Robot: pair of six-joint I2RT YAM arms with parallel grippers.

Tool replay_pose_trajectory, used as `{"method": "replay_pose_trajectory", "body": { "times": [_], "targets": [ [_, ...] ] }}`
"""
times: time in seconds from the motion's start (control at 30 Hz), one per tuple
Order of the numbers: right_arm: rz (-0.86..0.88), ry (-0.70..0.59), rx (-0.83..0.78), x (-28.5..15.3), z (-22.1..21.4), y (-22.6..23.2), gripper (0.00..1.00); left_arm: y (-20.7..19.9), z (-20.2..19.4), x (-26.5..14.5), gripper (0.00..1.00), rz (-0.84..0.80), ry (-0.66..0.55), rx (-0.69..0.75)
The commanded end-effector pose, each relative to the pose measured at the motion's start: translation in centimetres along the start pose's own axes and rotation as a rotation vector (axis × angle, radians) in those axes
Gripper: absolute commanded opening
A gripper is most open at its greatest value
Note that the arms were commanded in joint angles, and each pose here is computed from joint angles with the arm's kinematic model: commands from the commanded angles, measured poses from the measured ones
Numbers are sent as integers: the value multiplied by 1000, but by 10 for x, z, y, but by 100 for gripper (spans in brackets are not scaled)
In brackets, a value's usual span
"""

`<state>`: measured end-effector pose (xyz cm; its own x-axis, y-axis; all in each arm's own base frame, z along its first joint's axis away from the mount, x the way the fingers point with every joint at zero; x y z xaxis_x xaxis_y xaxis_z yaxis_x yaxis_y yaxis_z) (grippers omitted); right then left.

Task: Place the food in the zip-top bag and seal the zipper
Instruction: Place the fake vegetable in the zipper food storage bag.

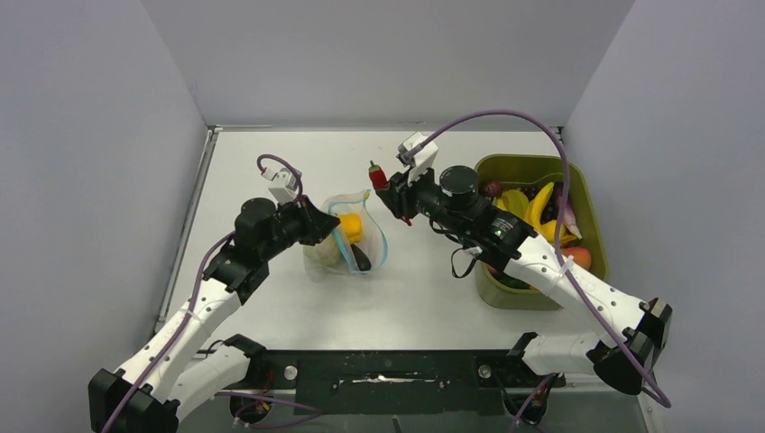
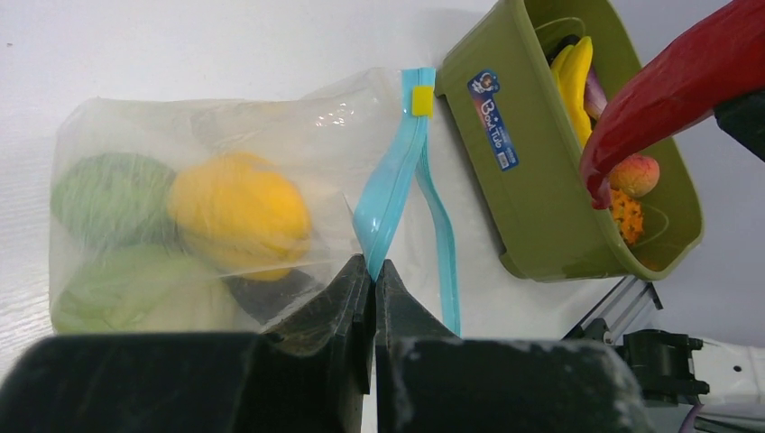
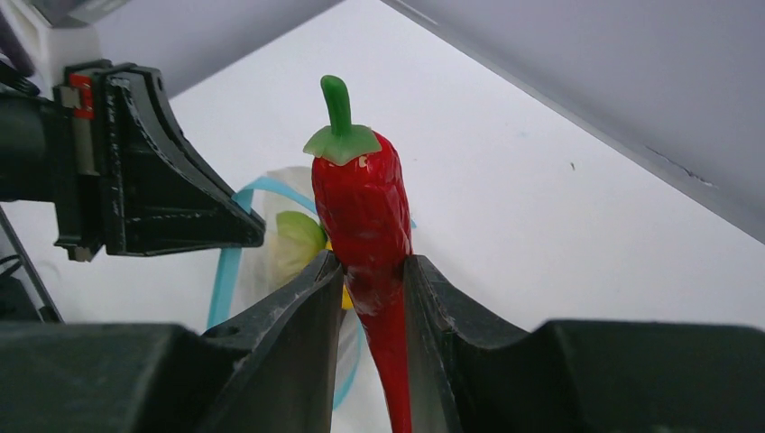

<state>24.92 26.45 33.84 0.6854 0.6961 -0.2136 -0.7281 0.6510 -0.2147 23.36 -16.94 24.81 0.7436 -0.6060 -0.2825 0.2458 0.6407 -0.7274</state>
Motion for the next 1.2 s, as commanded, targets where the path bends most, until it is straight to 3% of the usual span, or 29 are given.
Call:
{"method": "replay_pose_trajectory", "body": {
  "times": [0.0, 0.23, 0.53, 1.17],
  "targets": [
    [14, -273, 49, -5, 51, 5, 8, -44, 27, -12, 0, -156, -73, -20],
    [41, -341, 123, 1, 48, 16, 9, -57, 31, -12, 0, -214, -73, -76],
    [67, -297, 197, 18, 18, 36, 9, -69, 39, -12, 0, -257, -86, -127],
    [57, -77, 240, 37, -65, 64, 14, -53, 31, 0, 0, -215, -80, -147]
  ]
}}
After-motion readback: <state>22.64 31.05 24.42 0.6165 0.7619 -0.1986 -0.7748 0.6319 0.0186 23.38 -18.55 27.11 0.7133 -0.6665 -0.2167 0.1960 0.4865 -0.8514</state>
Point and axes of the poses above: each gripper's point midway between its finger pads, its own x axis out along the fingers, its own y axis along the line the jaws close on, z = x × y, the point moved 5 cm from there along -x, back along the fingers, and after that the axes turned 13 degrees about -x, right-handed, at the moved point
